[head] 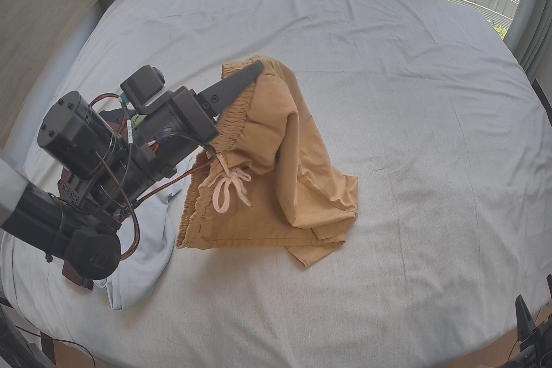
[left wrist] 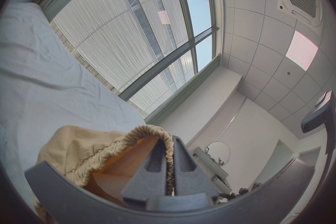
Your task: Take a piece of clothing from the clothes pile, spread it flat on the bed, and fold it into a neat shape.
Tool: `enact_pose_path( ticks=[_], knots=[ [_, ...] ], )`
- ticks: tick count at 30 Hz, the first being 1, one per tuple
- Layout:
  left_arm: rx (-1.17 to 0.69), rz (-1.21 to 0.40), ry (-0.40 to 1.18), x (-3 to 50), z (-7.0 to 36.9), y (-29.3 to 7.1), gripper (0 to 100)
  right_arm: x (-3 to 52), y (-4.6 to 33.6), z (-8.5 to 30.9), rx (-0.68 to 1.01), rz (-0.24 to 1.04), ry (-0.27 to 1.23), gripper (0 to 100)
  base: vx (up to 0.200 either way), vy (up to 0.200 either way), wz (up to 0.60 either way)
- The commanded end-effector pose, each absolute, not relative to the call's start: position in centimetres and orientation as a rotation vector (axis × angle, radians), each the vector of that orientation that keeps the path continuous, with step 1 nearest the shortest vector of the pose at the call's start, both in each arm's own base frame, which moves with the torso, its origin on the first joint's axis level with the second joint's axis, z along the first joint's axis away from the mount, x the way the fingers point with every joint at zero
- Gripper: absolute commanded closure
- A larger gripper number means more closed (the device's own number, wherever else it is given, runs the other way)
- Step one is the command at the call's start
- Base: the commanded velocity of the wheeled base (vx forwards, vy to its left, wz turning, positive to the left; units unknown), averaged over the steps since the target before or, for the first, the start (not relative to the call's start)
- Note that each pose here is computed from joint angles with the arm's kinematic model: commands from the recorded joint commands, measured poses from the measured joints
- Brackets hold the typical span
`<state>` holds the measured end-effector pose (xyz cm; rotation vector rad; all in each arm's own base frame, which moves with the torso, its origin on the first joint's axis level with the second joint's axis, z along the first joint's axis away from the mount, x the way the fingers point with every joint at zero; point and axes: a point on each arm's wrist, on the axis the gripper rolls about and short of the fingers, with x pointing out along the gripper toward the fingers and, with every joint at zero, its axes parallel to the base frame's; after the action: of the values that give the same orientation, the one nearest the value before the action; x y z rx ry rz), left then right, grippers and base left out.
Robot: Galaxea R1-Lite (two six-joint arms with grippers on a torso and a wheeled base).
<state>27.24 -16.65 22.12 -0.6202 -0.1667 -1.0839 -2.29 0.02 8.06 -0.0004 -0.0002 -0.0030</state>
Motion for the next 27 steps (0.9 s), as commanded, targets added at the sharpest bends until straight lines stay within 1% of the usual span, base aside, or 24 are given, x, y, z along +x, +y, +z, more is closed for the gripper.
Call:
enact_pose_path(
  ticks=[1, 23, 24, 25, 26, 27],
  knots=[
    [-0.618, -1.082, -0.194, 26.9, 22.9, -16.0, 100, -2.3, 0.0, 7.5, 0.003, -0.003, 0.000, 0, 0.000, 0.000, 0.00],
    [-0.614, -1.084, -0.195, 27.2, 22.9, -16.0, 100, -2.3, 0.0, 7.7, -0.002, 0.002, -0.012, 0, 0.000, 0.000, 0.00],
    [-0.615, -1.083, -0.192, 27.3, 22.8, -16.0, 100, -2.4, 0.1, 8.4, 0.012, 0.008, -0.061, 0, 0.000, 0.000, 0.00],
    [-0.615, -1.083, -0.190, 27.3, 22.7, -16.0, 100, -2.9, 0.1, 10.2, 0.022, 0.017, -0.161, 0, 0.000, 0.000, 0.00],
    [-0.615, -1.081, -0.190, 27.3, 22.7, -16.0, 100, -3.2, 0.1, 11.1, 0.025, 0.018, -0.205, 0, 0.000, 0.000, 0.00],
    [-0.615, -1.079, -0.184, 27.5, 22.5, -16.1, 100, -4.0, 0.2, 15.8, 0.038, 0.030, -0.347, 0, 0.000, 0.000, 0.00]
  ],
)
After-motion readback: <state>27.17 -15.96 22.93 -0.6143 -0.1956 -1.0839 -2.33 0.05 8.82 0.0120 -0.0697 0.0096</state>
